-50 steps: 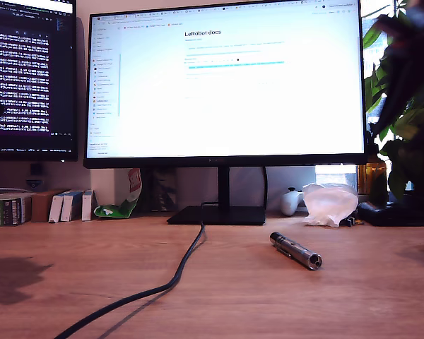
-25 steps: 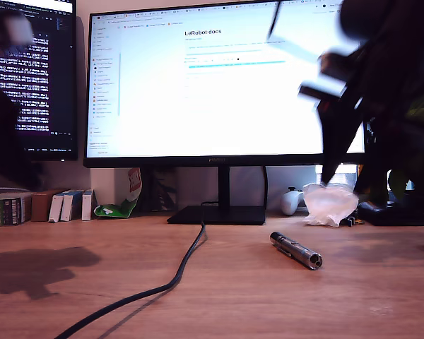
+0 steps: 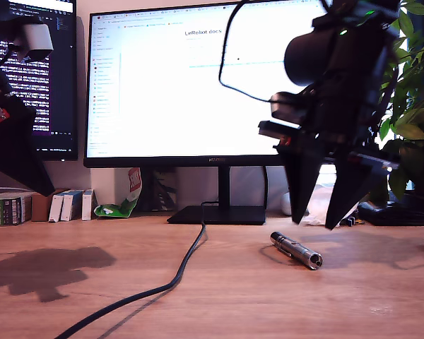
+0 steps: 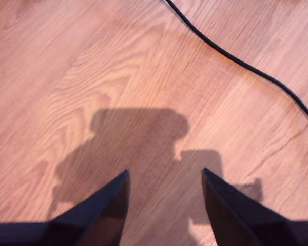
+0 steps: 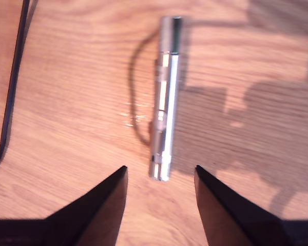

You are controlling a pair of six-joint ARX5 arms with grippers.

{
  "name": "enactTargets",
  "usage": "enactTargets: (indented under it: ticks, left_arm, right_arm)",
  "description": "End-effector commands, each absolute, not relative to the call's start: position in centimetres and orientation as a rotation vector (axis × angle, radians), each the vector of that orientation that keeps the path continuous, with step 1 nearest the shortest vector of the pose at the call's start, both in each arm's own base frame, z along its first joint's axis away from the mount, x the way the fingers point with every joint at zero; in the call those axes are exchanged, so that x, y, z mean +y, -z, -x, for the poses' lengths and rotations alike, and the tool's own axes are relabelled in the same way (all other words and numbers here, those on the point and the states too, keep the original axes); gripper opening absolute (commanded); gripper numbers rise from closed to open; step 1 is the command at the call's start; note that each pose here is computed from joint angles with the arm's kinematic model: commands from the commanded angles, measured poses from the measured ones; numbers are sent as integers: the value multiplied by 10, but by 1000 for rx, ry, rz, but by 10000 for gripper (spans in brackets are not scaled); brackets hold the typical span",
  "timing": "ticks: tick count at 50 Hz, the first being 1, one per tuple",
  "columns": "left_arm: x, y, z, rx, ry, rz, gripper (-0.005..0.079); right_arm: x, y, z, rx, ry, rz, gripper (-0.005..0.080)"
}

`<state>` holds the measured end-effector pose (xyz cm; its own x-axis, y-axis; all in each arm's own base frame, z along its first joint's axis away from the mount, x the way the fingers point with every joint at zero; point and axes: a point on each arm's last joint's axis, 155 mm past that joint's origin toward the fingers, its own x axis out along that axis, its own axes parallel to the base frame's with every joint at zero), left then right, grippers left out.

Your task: Pick the metallic laser pointer with your right arm, pass it to your left arm, then place it down to the left side of the table

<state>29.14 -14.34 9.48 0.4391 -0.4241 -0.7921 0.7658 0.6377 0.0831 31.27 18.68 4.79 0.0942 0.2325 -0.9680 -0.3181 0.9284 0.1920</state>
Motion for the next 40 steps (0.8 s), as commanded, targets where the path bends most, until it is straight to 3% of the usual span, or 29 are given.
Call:
enactTargets:
  ticks: [1, 14, 40]
  left_arm:
    - [-146, -101, -296, 798, 777, -482, 399]
    - [-147, -103, -299, 783, 775, -483, 399]
    - [-147, -104, -300, 777, 774, -484, 399]
  right_arm:
    - [187, -40, -310, 1444, -407, 92, 381]
    - [179, -25, -302, 1507, -391, 132, 380]
    - [186, -27, -315, 1451, -406, 120, 375]
